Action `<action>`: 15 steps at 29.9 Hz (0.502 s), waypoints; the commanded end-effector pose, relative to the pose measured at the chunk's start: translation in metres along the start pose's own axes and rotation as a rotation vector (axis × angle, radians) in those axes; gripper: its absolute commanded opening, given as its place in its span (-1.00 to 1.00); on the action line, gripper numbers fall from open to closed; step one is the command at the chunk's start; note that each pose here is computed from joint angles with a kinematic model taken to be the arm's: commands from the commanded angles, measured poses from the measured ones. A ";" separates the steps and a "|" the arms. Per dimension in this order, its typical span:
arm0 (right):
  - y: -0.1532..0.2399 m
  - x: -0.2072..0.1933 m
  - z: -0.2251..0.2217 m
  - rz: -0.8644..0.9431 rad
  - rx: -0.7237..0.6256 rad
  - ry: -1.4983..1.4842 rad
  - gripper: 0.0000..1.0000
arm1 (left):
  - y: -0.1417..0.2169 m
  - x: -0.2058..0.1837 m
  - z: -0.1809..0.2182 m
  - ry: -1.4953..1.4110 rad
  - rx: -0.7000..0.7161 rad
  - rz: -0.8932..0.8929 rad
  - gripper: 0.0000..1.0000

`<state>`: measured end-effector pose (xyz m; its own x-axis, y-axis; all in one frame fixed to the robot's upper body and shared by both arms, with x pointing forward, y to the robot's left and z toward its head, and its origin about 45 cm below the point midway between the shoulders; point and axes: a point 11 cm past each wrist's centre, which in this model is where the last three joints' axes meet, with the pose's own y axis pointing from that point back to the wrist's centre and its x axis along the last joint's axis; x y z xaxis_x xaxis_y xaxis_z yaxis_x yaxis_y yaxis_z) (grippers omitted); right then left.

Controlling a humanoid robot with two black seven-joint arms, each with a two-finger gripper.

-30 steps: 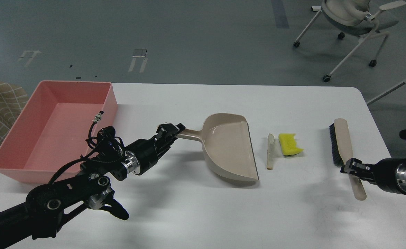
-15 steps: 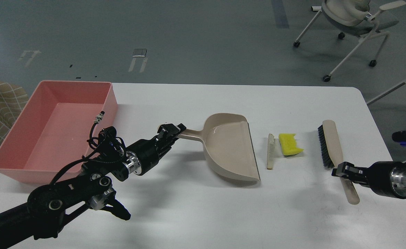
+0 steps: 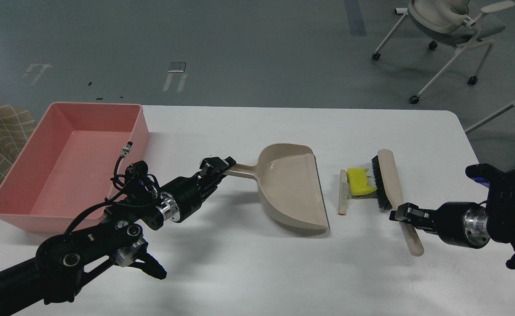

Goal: Sweep and dump garbage into bin
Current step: 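Sweep the stick and yellow sponge into the dustpan with the brush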

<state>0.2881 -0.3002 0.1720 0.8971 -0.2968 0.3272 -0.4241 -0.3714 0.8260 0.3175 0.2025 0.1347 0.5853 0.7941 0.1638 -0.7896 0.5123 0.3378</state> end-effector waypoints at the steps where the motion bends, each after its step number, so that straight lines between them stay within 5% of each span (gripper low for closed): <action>1: -0.011 -0.007 -0.015 -0.020 0.020 0.002 -1.00 | 0.000 -0.001 0.000 -0.001 0.001 -0.002 -1.00; 15: -0.047 -0.024 -0.103 -0.087 0.180 0.082 -1.00 | 0.000 0.002 0.001 -0.003 -0.001 0.003 -1.00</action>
<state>0.2978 -0.2037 0.1688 0.9306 -0.2135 0.2975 -0.3659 -0.5123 0.7769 0.3175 0.2025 0.1347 0.5858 0.7934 0.1655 -0.7894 0.5123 0.3382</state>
